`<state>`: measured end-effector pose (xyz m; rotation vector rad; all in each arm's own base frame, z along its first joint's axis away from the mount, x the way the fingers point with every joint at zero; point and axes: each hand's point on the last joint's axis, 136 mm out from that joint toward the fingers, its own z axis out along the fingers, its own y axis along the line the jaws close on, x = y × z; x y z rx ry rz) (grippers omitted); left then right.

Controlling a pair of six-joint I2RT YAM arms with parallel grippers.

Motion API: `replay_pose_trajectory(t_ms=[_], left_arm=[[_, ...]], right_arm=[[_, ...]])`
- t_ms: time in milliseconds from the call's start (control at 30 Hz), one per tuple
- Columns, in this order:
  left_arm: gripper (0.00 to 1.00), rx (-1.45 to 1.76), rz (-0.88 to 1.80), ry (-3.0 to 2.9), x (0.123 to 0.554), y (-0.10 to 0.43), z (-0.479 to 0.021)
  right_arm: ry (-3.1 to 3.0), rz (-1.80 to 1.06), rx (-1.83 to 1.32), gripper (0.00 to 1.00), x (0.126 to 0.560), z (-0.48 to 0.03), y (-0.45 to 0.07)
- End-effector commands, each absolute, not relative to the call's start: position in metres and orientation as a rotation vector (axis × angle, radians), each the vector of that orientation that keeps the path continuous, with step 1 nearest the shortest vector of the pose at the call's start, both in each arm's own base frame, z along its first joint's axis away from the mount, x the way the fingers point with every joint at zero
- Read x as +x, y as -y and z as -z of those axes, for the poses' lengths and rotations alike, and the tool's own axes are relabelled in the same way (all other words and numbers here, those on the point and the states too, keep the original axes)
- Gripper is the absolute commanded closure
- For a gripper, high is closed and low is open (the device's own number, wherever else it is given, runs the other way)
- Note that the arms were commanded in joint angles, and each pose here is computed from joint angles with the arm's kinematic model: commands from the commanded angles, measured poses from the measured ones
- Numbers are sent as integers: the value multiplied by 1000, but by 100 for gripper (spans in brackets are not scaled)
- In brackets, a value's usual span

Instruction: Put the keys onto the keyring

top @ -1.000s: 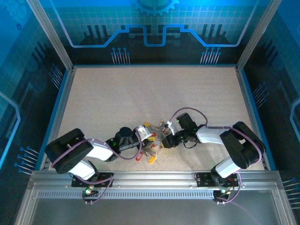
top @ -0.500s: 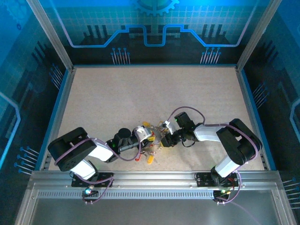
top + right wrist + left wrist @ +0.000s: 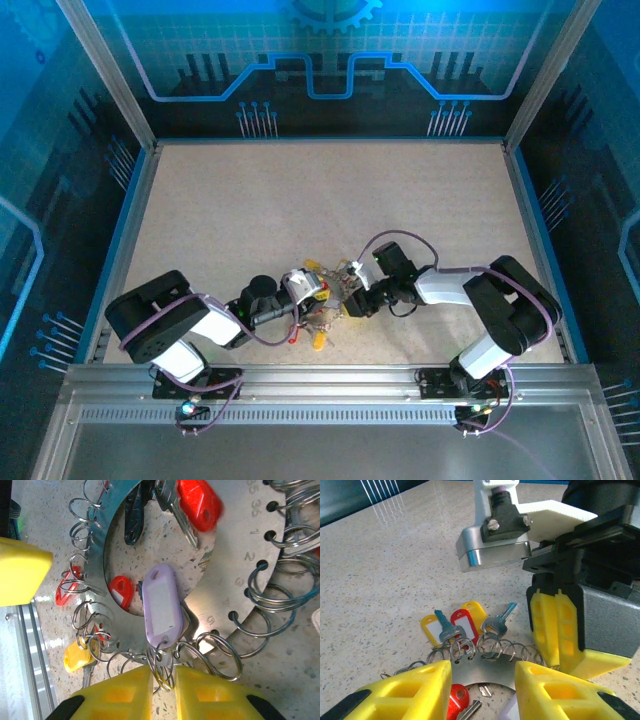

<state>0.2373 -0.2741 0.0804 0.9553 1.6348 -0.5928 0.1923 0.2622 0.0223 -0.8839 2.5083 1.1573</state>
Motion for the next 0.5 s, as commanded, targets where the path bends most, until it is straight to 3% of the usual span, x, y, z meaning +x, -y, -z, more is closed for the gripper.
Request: replay_pose_trajectory(t_ms=[0,467], left_arm=[[60,926,580,-1615,241,270,-83],[61,881,581,-1597,245,268,-80]], right_arm=[[-2451,-1212,-949,82,184,-29,-269],[-2422,-1227,-992,88,180,-32,-275]])
